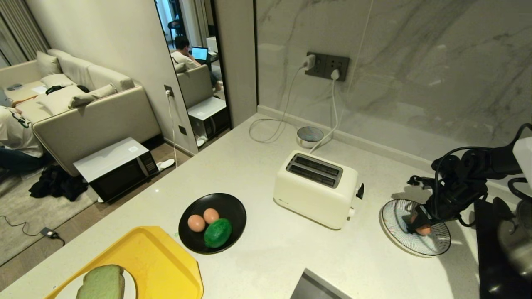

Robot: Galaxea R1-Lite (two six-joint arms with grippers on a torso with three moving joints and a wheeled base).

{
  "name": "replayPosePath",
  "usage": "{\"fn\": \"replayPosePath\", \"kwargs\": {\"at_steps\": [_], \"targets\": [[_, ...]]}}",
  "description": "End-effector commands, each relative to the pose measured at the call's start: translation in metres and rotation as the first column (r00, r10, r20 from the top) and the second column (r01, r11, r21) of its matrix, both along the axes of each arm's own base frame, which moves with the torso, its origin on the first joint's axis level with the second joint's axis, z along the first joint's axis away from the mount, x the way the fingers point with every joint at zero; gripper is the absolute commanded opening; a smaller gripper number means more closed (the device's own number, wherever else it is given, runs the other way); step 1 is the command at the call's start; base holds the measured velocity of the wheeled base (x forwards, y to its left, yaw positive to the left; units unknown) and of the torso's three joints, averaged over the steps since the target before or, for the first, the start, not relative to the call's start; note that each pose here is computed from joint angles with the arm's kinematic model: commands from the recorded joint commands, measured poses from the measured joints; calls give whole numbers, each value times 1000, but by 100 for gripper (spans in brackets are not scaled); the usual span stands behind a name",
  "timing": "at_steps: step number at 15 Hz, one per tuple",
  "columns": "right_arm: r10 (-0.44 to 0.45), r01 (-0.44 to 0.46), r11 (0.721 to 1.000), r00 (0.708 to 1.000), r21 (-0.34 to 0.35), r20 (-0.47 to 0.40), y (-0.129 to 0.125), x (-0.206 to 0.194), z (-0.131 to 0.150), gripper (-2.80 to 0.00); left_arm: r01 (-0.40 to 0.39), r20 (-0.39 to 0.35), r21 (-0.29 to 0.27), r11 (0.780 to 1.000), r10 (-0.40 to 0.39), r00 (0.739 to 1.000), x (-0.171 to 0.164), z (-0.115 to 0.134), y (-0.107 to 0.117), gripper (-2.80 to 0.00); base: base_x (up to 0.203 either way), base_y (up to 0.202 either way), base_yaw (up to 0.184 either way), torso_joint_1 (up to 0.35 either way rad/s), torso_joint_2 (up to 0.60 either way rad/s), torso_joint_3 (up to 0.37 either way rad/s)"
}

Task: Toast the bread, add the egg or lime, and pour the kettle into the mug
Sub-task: Pick up the egg

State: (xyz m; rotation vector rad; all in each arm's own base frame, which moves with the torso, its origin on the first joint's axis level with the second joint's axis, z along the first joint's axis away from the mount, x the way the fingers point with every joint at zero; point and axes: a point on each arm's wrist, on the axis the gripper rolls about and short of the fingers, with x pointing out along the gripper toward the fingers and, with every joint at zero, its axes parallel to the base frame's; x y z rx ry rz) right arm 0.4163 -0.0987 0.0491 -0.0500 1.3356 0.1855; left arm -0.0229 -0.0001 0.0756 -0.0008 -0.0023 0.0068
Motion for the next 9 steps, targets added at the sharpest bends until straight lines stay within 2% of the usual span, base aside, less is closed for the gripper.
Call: {"fn": "replayPosePath", "kwargs": {"at_steps": [1,5,9], "targets": [[3,-3,1000,1000,2,-8,1,-1,-1,-280,-1,1,-1,1000,1,1000,0,0,0,-280,0,0,0,0,0,0],[3,-3,1000,1000,1,-1,1,-1,2,-280,-1,1,0,1000,1,1000,0,0,0,-280,0,0,0,0,0,0],[2,-2,1000,999,-8,32,1,-4,17,-280,-1,1,-1,1000,1,1000,0,0,0,-280,0,0,0,0,0,0]]}}
